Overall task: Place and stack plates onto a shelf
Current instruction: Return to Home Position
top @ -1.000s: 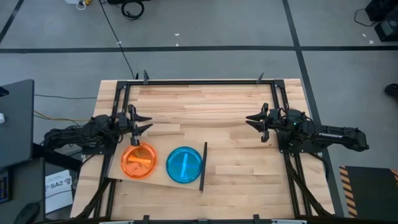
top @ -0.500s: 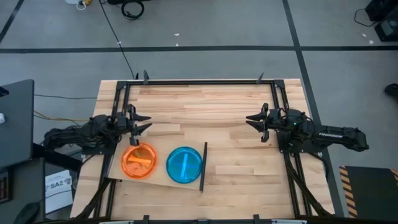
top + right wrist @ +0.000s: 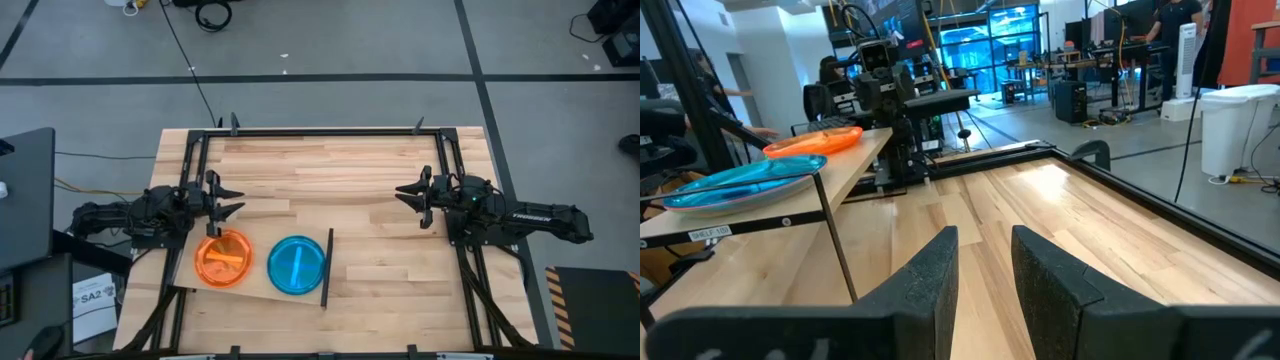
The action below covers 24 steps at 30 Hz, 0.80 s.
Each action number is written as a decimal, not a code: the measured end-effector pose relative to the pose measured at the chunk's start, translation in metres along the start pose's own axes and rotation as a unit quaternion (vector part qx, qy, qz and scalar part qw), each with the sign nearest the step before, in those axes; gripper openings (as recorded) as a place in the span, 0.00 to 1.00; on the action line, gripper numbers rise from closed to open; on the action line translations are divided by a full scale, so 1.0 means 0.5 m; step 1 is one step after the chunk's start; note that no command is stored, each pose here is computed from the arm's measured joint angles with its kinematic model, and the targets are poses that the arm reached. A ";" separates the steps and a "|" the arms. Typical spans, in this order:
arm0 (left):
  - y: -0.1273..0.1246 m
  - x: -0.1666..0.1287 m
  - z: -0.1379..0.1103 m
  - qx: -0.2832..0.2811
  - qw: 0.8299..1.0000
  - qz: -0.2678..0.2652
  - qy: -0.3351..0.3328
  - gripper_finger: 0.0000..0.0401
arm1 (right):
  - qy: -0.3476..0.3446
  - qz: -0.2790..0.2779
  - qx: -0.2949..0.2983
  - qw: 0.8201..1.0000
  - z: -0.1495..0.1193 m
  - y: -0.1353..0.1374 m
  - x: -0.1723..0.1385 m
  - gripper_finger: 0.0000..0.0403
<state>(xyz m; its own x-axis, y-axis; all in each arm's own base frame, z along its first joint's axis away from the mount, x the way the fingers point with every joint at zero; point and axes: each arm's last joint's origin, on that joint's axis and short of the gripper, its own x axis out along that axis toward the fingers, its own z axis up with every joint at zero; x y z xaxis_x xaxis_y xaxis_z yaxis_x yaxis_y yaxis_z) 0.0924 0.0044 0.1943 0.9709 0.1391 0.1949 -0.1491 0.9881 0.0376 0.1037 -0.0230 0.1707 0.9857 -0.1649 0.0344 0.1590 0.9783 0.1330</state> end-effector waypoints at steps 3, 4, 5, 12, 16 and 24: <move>0.000 0.000 -0.010 0.008 1.000 0.000 0.016 0.32 | 0.000 0.000 0.000 1.000 0.000 0.000 0.000 0.26; -0.001 0.000 -0.017 0.014 1.000 0.000 0.019 0.32 | 0.000 0.000 0.000 1.000 0.000 0.000 0.000 0.26; -0.001 0.001 -0.023 0.017 1.000 0.000 0.021 0.32 | 0.000 0.000 0.000 1.000 0.000 0.000 0.000 0.26; -0.001 0.001 -0.026 0.019 0.999 0.000 0.029 0.32 | 0.000 0.000 0.000 1.000 0.000 0.000 0.000 0.26; -0.002 0.000 -0.028 0.006 0.999 0.000 0.035 0.32 | 0.000 0.000 0.000 1.000 0.000 0.000 0.000 0.26; -0.002 0.000 -0.028 0.004 0.999 -0.001 0.034 0.32 | 0.000 0.000 0.000 1.000 0.000 0.000 0.000 0.26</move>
<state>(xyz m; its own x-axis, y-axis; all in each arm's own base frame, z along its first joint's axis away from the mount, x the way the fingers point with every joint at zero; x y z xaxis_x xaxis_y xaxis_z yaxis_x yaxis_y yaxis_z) 0.0954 0.0046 0.1806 0.9816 0.1421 0.1276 -0.1490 0.9878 0.0459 0.1037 -0.0229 0.1707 0.9858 -0.1643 0.0344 0.1584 0.9784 0.1330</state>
